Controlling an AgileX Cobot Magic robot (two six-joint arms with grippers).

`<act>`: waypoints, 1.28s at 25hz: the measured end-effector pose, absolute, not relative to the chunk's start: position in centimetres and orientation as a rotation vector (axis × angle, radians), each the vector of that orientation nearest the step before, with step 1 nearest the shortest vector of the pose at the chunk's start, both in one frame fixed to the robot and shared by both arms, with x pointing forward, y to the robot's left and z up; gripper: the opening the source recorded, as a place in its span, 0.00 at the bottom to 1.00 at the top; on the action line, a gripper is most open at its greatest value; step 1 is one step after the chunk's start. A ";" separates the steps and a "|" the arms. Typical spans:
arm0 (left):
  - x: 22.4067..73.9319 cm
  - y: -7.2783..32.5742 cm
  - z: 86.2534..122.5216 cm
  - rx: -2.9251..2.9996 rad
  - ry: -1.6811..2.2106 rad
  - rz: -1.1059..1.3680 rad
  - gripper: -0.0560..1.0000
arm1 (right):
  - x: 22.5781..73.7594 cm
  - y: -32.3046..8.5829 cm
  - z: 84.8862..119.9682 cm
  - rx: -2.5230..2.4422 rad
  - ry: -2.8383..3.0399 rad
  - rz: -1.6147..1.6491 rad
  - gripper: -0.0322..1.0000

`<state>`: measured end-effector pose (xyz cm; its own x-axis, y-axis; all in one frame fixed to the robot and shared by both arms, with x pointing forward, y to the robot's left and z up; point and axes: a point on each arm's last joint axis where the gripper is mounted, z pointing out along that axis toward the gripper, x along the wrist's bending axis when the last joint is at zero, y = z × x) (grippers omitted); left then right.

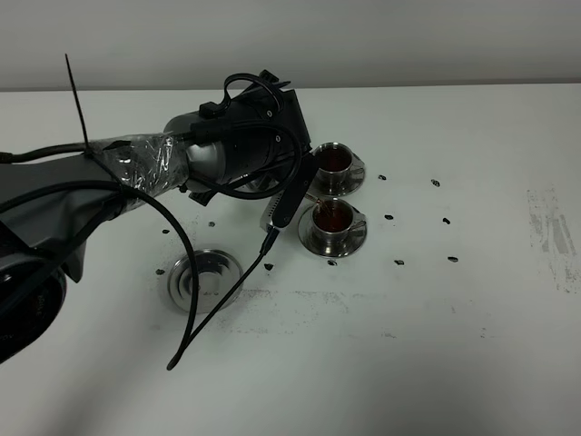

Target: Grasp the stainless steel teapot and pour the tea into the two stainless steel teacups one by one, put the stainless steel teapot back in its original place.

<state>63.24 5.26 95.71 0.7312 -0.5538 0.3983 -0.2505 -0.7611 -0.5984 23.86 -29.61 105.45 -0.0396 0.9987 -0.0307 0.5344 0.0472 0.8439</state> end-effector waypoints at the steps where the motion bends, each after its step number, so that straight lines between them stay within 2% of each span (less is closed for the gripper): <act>1: 63.2 5.3 95.7 -2.415 0.610 -0.783 0.21 | 23.9 -29.6 105.4 1.564 1.655 0.878 0.42; 32: 62.7 4.9 95.1 -2.536 0.511 -0.746 0.21 | 23.9 -29.6 105.5 1.563 1.654 0.879 0.42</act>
<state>62.72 4.94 95.14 0.7857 -0.4602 0.4135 -0.2196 -0.8323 -0.5090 23.87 -29.61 105.45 -0.0396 0.9987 -0.0308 0.5335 0.0472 0.8445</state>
